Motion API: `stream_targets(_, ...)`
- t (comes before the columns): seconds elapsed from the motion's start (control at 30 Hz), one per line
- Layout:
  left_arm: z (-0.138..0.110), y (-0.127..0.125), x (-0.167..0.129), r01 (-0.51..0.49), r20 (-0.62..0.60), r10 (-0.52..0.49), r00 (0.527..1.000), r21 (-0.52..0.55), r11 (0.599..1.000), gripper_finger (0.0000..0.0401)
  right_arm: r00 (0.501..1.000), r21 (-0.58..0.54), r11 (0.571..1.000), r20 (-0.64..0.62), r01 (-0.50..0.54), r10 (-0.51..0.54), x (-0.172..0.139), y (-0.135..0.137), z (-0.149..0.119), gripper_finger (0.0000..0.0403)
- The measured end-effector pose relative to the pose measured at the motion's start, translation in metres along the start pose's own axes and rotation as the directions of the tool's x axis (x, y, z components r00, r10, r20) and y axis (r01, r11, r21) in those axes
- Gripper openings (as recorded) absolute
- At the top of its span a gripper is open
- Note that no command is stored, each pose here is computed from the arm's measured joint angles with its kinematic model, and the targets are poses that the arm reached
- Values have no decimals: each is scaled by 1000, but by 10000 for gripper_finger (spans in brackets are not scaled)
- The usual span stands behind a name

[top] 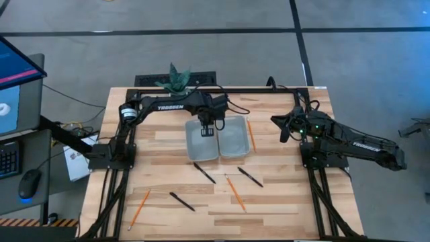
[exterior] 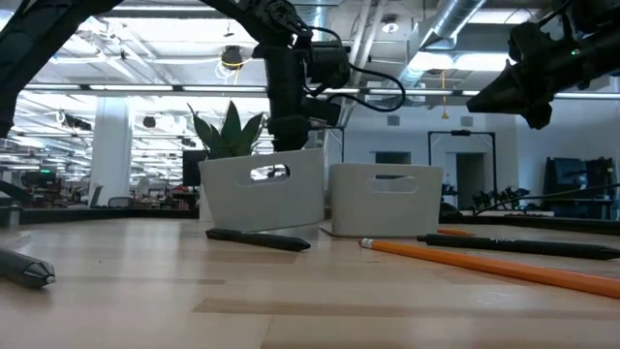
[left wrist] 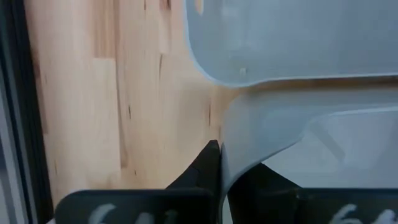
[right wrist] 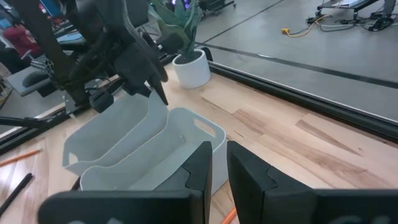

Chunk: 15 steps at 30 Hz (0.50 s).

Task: Sort pens & pencils
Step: Move the left gray bin to the middle of the table

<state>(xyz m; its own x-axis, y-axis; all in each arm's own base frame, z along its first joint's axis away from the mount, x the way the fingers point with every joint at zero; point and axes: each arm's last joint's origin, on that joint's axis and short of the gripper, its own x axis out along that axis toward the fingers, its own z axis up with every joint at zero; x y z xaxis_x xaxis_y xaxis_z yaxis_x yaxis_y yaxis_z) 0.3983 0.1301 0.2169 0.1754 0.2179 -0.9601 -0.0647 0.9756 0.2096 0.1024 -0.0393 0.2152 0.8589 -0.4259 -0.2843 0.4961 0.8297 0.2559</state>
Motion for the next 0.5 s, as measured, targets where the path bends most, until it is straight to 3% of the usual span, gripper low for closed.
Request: stream_targets(0.5,2,0,0,-12,21,11,1000,41,999,20,1000,0,1000,-2,0,0,0,0,0,71)
